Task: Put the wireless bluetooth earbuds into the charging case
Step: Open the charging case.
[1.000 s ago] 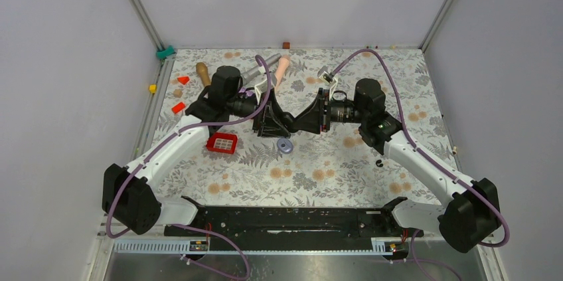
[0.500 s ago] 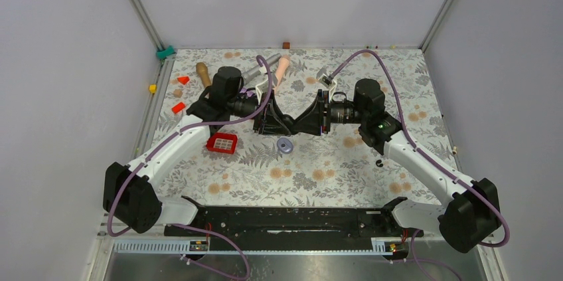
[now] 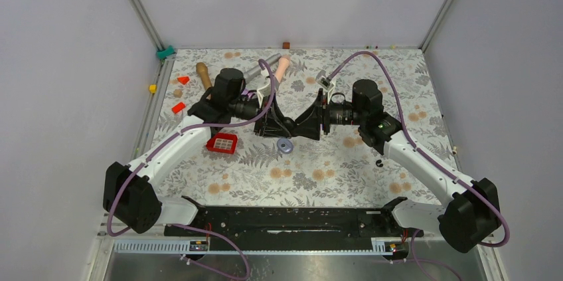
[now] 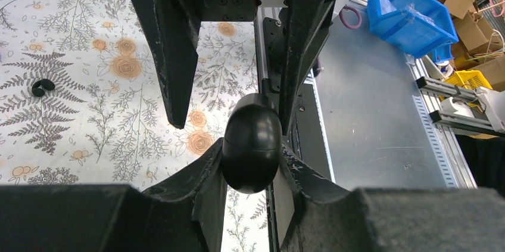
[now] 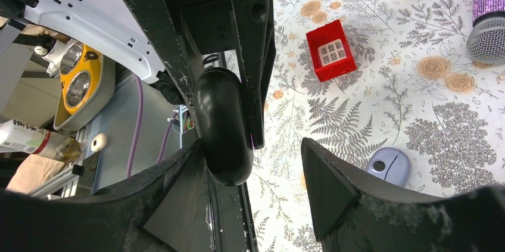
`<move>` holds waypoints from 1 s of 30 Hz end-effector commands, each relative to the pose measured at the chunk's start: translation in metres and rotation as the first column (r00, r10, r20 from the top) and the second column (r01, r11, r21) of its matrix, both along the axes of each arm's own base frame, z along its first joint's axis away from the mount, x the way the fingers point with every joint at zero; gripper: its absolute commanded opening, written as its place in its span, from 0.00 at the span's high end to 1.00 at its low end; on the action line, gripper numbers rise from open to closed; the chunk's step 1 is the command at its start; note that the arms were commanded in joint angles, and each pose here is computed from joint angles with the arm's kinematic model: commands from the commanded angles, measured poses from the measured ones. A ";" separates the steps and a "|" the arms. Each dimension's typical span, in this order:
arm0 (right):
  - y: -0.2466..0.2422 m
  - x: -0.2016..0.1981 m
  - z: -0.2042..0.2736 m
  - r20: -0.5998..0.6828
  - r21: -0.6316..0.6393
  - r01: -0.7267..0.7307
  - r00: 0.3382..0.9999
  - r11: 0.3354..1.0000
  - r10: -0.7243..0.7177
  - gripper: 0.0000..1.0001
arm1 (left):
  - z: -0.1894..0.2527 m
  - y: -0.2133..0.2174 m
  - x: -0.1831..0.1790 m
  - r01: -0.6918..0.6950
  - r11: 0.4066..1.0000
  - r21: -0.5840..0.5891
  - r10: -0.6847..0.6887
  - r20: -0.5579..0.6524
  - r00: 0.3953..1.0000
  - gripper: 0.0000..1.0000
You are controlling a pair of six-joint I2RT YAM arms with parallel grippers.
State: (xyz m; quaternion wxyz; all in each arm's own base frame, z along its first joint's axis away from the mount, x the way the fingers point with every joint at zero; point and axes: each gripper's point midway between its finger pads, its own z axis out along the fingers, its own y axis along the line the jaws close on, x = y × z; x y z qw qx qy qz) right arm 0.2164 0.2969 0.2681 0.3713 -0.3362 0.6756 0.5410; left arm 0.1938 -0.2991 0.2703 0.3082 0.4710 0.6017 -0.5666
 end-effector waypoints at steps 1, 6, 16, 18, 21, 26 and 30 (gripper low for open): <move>-0.002 0.009 0.020 0.082 0.010 0.038 0.996 0.999 -0.038 0.33 | 0.004 0.002 -0.007 0.034 0.999 -0.021 -0.033 0.066 0.997 1.00; -0.009 0.013 0.026 0.099 0.017 0.065 0.993 0.998 -0.066 0.31 | 0.003 0.003 -0.008 0.034 0.999 -0.018 -0.033 0.065 0.997 1.00; -0.022 0.014 0.042 0.136 0.040 0.089 0.986 0.995 -0.094 0.28 | 0.002 0.002 -0.007 0.031 0.999 -0.016 -0.030 0.072 0.997 1.00; -0.024 0.013 0.047 0.147 0.048 0.090 0.985 0.995 -0.096 0.28 | 0.002 0.003 -0.007 0.028 1.000 -0.012 -0.027 0.073 0.997 1.00; -0.028 0.007 0.056 0.169 0.058 0.075 0.982 0.995 -0.084 0.25 | 0.001 0.003 -0.003 0.015 1.000 0.003 -0.015 0.087 0.996 1.00; -0.043 0.013 0.070 0.251 0.020 0.151 0.956 0.988 -0.152 0.20 | -0.005 0.009 0.006 -0.019 0.998 0.068 0.009 0.143 0.990 1.00; -0.068 0.040 0.062 0.291 -0.077 0.321 0.913 0.944 -0.287 0.14 | -0.007 0.022 0.014 -0.055 0.991 0.118 0.035 0.167 0.985 1.00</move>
